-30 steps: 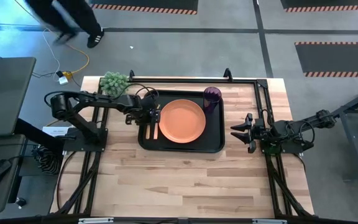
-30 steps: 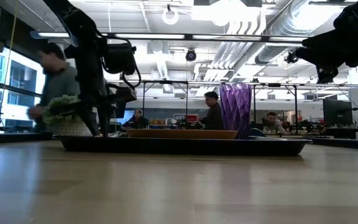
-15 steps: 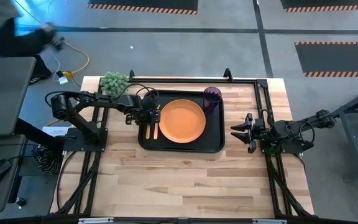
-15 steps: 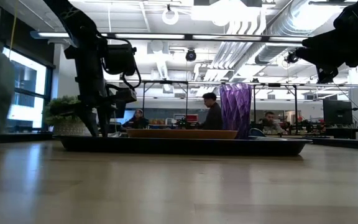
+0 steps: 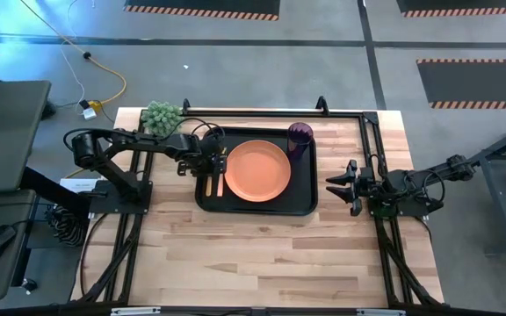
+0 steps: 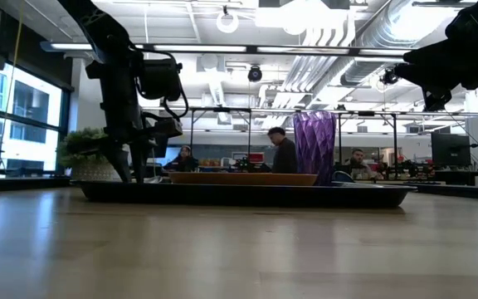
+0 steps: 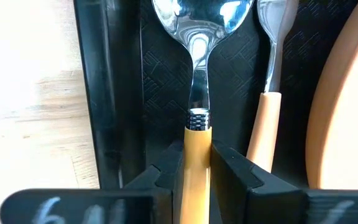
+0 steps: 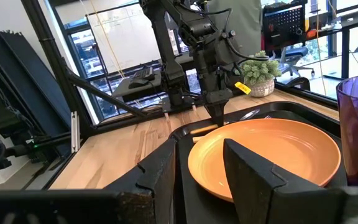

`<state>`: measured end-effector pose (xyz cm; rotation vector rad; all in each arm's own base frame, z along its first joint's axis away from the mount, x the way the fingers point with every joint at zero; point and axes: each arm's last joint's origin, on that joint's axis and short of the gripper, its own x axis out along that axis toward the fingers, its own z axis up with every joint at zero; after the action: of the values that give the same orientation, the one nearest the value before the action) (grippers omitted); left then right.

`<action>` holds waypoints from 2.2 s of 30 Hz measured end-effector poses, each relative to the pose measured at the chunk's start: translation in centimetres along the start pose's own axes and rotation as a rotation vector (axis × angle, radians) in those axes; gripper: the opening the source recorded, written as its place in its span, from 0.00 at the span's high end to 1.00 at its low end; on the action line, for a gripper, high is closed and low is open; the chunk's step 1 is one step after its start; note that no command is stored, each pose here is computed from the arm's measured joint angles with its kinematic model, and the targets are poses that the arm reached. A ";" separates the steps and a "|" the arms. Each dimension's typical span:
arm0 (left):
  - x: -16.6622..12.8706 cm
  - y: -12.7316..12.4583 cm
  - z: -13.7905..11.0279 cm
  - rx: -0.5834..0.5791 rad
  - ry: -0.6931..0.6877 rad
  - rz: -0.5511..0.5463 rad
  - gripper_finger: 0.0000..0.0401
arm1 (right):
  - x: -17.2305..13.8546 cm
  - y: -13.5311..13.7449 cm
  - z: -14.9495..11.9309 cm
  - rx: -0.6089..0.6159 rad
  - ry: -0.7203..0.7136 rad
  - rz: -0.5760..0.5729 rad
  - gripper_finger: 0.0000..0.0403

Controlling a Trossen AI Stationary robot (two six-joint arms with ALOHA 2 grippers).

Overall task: Pick and place plate/cup/fork/spoon on tray
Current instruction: Put the orange spoon on the black tray beside the orange fork, then return to Home Position

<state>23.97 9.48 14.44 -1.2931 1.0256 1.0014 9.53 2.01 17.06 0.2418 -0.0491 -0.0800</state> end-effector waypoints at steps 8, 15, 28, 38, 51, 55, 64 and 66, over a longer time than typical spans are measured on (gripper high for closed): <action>0.0 0.0 0.0 0.008 0.001 0.000 0.83 | 0.0 0.0 0.0 0.000 0.000 0.000 0.69; 0.0 0.0 0.0 -0.002 0.003 -0.005 0.82 | 0.0 0.0 0.0 0.000 0.000 0.000 0.69; 0.0 -0.1 0.0 -0.008 0.010 -0.013 0.82 | 0.0 0.0 0.0 0.000 0.000 0.000 0.69; 0.0 -0.1 0.0 -0.009 0.009 -0.017 0.76 | 0.0 0.0 0.0 0.000 0.000 0.000 0.69; -0.4 -0.2 -0.1 -0.005 0.019 -0.039 0.71 | 0.0 0.0 0.0 0.000 0.000 0.000 0.69; -1.9 -0.7 0.0 0.027 -0.012 -0.090 0.71 | 0.0 0.0 0.0 0.000 0.000 0.000 0.69; -8.6 -0.8 -1.3 0.255 -0.119 -0.363 0.71 | 0.0 0.0 0.0 0.000 0.000 0.000 0.69; -10.5 -0.6 -1.9 0.322 -0.172 -0.451 0.71 | 0.0 0.0 0.0 0.000 0.000 0.000 0.69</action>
<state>21.88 7.51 24.69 -1.0828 0.6859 0.5641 9.52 2.01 17.06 0.2418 -0.0495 -0.0798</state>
